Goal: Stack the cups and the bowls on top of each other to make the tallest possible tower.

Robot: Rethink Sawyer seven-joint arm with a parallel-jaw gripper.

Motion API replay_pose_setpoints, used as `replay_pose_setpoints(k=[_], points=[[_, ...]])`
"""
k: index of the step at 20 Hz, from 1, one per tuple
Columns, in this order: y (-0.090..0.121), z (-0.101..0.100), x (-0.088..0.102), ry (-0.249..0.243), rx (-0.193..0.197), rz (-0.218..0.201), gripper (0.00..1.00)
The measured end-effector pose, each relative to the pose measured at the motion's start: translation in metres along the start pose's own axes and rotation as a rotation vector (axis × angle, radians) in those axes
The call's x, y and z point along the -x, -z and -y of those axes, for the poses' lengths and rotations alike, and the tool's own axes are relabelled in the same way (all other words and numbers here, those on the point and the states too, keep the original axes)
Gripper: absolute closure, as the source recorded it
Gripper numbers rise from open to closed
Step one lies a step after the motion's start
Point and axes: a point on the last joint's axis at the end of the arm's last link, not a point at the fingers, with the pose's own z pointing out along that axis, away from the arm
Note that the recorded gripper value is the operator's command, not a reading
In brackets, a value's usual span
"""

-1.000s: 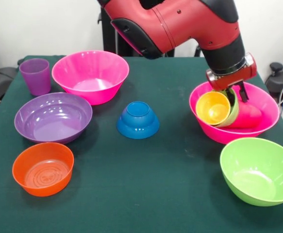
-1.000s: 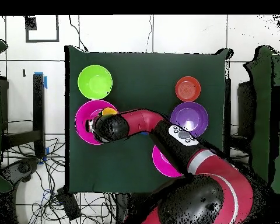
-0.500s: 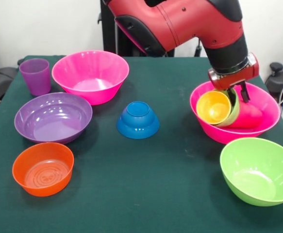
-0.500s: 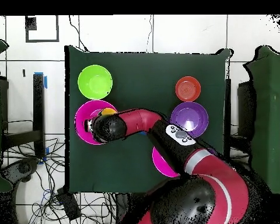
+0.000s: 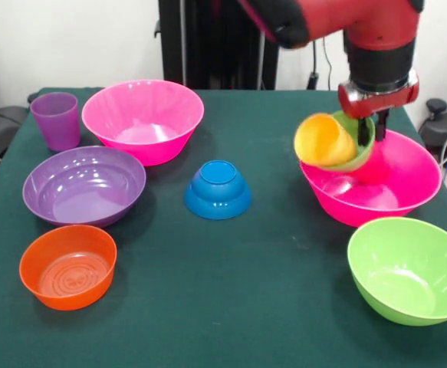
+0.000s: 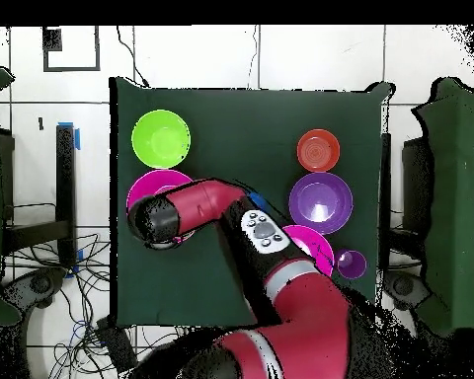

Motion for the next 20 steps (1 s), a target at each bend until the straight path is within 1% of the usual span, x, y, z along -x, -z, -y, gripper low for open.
replay_pose_setpoints(k=[1, 2, 3, 7, 8, 11, 12, 13, 16, 18, 19, 20], points=[[0.004, -0.004, -0.003, 0.009, -0.042, -0.035, 1.0], [0.006, -0.006, -0.005, 0.011, -0.059, -0.048, 1.0], [0.011, -0.011, -0.007, 0.019, -0.113, -0.086, 1.0], [0.018, -0.015, -0.008, 0.013, -0.174, -0.11, 1.0], [0.02, -0.016, -0.007, 0.004, -0.193, -0.108, 1.0], [0.021, -0.012, -0.004, -0.03, -0.228, -0.095, 1.0], [0.021, -0.011, -0.003, -0.038, -0.235, -0.092, 1.0], [0.021, -0.008, -0.002, -0.057, -0.248, -0.083, 1.0], [0.021, 0.0, 0.0, -0.09, -0.268, -0.065, 1.0], [0.022, 0.008, 0.001, -0.12, -0.284, -0.041, 1.0], [0.023, 0.014, 0.004, -0.145, -0.297, -0.008, 1.0], [0.023, 0.016, 0.006, -0.153, -0.302, 0.008, 1.0]])
